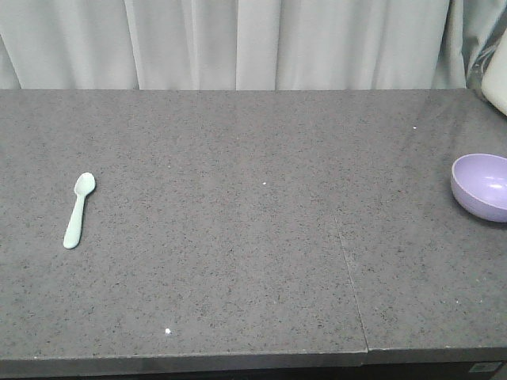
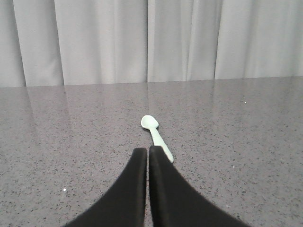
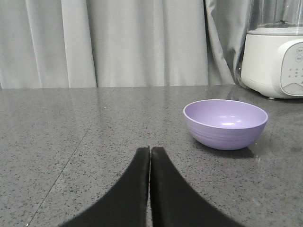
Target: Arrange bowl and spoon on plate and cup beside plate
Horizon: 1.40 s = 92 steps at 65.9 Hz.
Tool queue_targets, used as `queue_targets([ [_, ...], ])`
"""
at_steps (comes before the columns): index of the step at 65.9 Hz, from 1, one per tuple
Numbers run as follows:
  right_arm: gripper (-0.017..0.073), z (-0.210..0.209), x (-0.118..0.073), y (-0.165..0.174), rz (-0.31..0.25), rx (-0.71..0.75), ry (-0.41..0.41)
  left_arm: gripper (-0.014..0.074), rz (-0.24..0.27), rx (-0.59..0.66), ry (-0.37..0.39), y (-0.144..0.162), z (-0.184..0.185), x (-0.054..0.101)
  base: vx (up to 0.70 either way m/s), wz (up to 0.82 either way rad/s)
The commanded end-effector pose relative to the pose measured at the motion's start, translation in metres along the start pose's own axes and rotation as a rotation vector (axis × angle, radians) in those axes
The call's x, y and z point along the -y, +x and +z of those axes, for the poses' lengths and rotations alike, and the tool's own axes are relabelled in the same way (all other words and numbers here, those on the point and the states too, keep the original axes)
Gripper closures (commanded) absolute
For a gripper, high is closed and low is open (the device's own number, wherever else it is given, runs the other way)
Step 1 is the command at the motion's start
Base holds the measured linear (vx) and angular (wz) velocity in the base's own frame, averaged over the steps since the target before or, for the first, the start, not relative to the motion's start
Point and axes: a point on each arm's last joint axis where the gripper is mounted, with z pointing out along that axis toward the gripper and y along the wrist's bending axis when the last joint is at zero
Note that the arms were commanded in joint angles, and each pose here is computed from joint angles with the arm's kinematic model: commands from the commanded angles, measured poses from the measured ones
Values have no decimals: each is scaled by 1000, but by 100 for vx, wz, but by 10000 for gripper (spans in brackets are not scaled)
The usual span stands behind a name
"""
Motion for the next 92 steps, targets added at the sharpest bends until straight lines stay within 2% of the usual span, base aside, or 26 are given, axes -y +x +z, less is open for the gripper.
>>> queue_targets([
  [1, 564, -1, -1, -3, -9, 77, -7, 599, -9, 43, 6, 3, 2, 0, 0, 0],
  [7, 564, -1, -1, -5, -9, 98, -8, 599, -36, 54, 7, 1, 2, 0, 0, 0],
  [15, 564, -1, -1, -8, -1, 128, -10, 599, -153, 111, 13, -5, 2, 0, 0, 0],
  [17, 564, -1, -1, -10, 10, 147, -12, 599, -168, 125, 13, -6, 2, 0, 0, 0],
  [21, 564, -2, -1, -13, 69, 186, -15, 599, -173, 148, 14, -9, 1, 0, 0, 0],
  [27, 564, -3, 0, -17, 195, 232, -18, 599, -174, 197, 15, -13, 0, -1, 0, 0],
  [35, 564, -3, 2, -18, 310, 241, -12, 599, -188, 238, 16, -16, 0, -1, 0, 0],
  [39, 564, -3, 3, -18, 366, 239, -9, 599, -229, 261, 14, -18, -1, -2, 0, 0],
  [44, 564, -3, 4, -17, 420, 239, -5, 599, -362, 303, 14, -22, -2, -4, 0, 0],
  [47, 564, -3, 4, -17, 422, 240, -5, 599, -433, 337, 14, -24, -3, -6, 0, 0],
  [52, 564, -3, 4, -18, 421, 244, -4, 599, -511, 379, 16, -28, -4, -7, 0, 0],
  [60, 564, -3, 4, -18, 422, 242, -4, 599, -508, 435, 17, -32, -6, -9, 0, 0],
  [68, 564, -3, 5, -18, 451, 243, -2, 599, -513, 490, 18, -36, -8, -10, 0, 0],
  [75, 564, -3, 5, -18, 451, 244, -2, 599, -570, 500, 33, -37, -9, -10, 0, 0],
  [84, 564, -3, 5, -18, 450, 244, -3, 599, -685, 501, 62, -37, -9, -10, 0, 0],
  [92, 564, -3, 5, -18, 450, 244, -3, 599, -693, 510, 66, -38, -9, -10, 0, 0],
])
